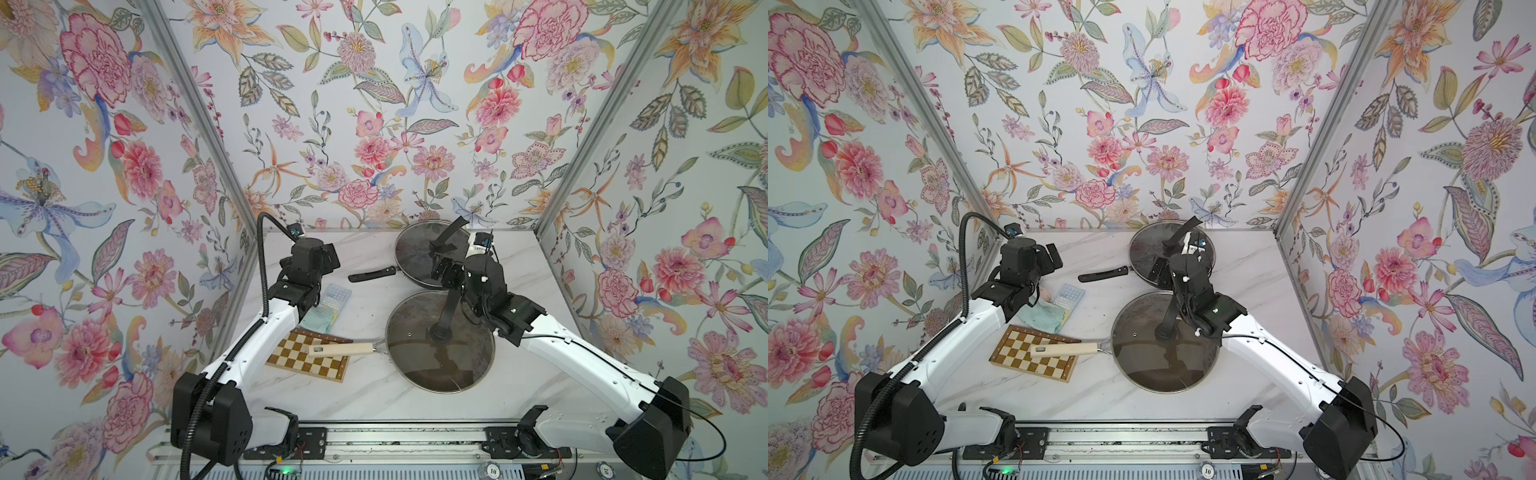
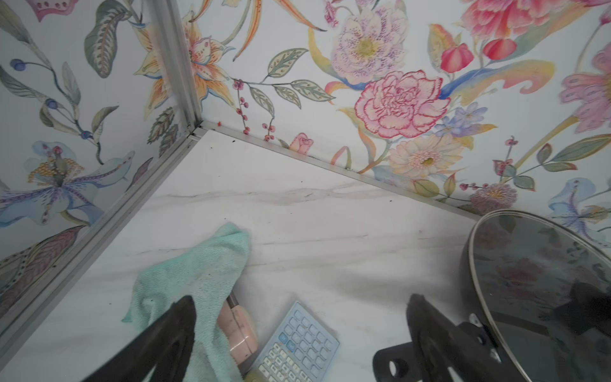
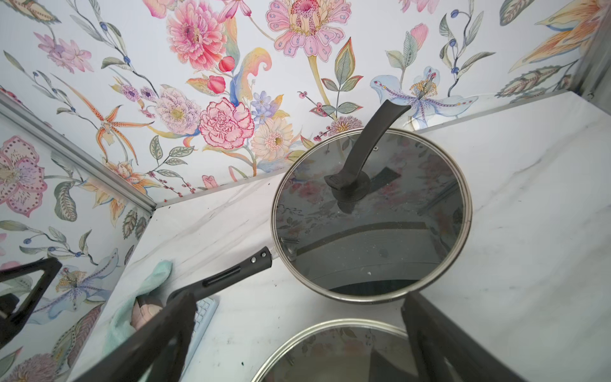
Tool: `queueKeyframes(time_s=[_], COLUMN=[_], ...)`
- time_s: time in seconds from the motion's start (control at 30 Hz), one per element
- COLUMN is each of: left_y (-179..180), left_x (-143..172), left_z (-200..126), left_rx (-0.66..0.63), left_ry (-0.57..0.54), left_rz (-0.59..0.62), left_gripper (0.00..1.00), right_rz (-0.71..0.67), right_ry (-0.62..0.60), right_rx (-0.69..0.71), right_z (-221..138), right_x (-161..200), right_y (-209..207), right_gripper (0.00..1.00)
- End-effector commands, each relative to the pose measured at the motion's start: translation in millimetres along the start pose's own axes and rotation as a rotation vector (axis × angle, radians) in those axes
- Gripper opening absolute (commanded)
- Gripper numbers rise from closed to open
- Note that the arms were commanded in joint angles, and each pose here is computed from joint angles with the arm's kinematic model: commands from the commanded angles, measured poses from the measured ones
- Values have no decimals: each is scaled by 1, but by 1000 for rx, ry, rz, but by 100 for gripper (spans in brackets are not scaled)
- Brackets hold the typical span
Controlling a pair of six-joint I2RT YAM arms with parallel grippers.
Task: Wipe the pot lid with a cloth
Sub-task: Pick up the pot lid from the cooking pot.
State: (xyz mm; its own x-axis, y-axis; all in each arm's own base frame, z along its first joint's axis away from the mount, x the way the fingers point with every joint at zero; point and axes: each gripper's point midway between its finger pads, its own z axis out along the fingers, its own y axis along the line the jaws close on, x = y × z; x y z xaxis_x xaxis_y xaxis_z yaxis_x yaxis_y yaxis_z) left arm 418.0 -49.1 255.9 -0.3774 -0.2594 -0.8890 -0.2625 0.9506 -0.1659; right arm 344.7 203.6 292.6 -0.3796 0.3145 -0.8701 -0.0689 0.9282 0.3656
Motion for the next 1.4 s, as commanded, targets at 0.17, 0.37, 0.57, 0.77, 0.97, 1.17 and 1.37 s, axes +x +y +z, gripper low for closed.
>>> queueKeyframes(time_s=[0.17, 0.37, 0.57, 0.77, 0.97, 1.17, 1.37], left_y=[43, 63, 64, 69, 72, 76, 79], left_x=[21, 26, 44, 62, 68, 62, 67], left_z=[-17, -42, -53, -63, -68, -74, -74], left_rx=[-137, -150, -104, -68, -73, -84, -95], left_ry=[30, 2, 58, 72, 90, 74, 89], left_rz=[25, -40, -50, -106, -122, -110, -89], left_gripper=[99, 99, 99, 99, 99, 99, 99], right_rz=[-128, -124, -145, -162, -138, -117, -176], right_ry=[35, 55, 55, -6, -16, 31, 110], right_rx=[216, 201, 217, 298, 367, 396, 331], right_z=[-35, -59, -65, -54, -42, -33, -13], right_x=[75, 114, 149, 154, 163, 181, 205], right_y=[-51, -49, -54, -57, -71, -79, -59], right_gripper=[99, 99, 99, 96, 93, 80, 73])
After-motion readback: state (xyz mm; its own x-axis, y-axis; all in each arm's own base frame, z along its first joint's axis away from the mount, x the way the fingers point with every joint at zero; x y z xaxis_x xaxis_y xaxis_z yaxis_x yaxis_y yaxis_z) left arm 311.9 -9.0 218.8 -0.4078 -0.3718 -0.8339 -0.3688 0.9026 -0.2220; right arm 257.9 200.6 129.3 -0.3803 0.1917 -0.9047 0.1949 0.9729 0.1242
